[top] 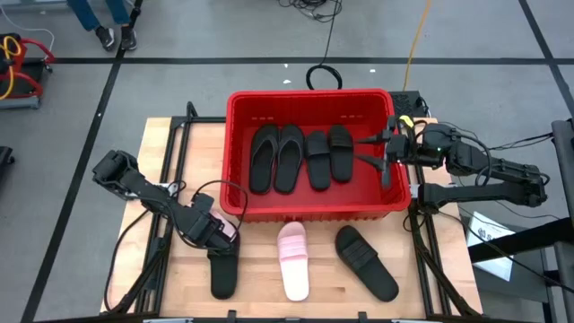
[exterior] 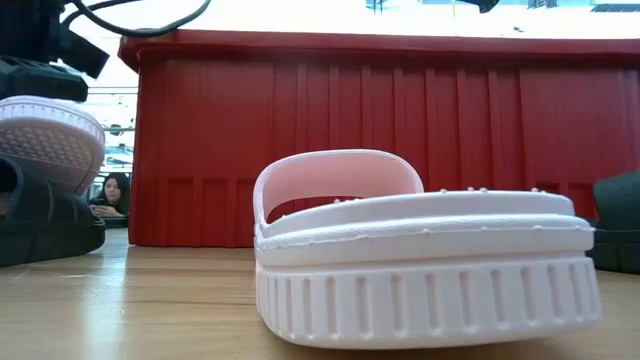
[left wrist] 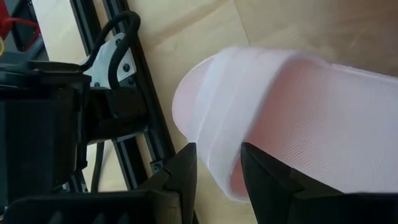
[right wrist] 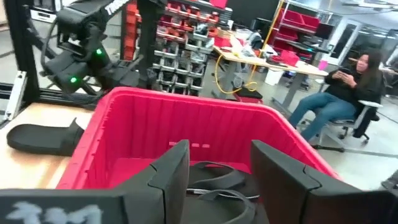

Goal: Pick and place slides into bin
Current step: Put the left pink slide into the red bin

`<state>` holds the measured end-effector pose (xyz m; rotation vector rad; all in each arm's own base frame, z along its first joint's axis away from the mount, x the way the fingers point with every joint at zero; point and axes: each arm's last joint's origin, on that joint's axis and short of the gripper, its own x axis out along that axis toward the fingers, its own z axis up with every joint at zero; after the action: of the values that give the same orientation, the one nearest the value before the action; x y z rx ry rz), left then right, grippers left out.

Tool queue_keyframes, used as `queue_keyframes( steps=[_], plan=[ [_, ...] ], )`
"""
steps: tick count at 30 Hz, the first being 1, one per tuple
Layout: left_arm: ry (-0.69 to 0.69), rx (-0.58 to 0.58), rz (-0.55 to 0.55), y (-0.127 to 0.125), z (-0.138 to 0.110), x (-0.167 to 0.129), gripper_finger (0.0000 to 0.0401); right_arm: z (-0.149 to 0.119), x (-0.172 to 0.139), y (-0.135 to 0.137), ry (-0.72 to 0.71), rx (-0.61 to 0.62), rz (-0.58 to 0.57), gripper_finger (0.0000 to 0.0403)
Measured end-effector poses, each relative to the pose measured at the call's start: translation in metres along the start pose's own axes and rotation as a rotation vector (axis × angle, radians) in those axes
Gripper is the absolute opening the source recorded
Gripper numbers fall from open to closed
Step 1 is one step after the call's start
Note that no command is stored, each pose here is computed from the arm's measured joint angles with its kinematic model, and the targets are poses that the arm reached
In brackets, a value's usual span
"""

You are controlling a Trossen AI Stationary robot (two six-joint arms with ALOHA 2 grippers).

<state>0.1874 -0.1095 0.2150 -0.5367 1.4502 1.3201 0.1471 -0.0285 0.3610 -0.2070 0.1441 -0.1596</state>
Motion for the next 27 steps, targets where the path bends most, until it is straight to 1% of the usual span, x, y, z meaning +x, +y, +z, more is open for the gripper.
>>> queue_keyframes(
  steps=[5, 9, 23, 27],
  plan=[
    [0.005, 0.008, -0.015, -0.002, -0.003, 0.007, 0.0122, 0.000, 0.000, 0.000, 0.004, 0.000, -0.017, 0.0160],
    [0.011, 0.013, -0.058, -0.006, -0.007, 0.009, 0.0122, 0.000, 0.000, -0.001, 0.005, 0.000, -0.019, 0.0160],
    [-0.031, 0.046, -0.049, -0.003, -0.013, 0.009, 0.0122, 0.000, 0.000, -0.001, 0.005, 0.000, -0.019, 0.0160],
    [-0.037, 0.039, -0.034, -0.001, -0.017, 0.015, 0.0122, 0.000, 0.000, -0.001, 0.005, 0.000, -0.019, 0.0160]
  ],
)
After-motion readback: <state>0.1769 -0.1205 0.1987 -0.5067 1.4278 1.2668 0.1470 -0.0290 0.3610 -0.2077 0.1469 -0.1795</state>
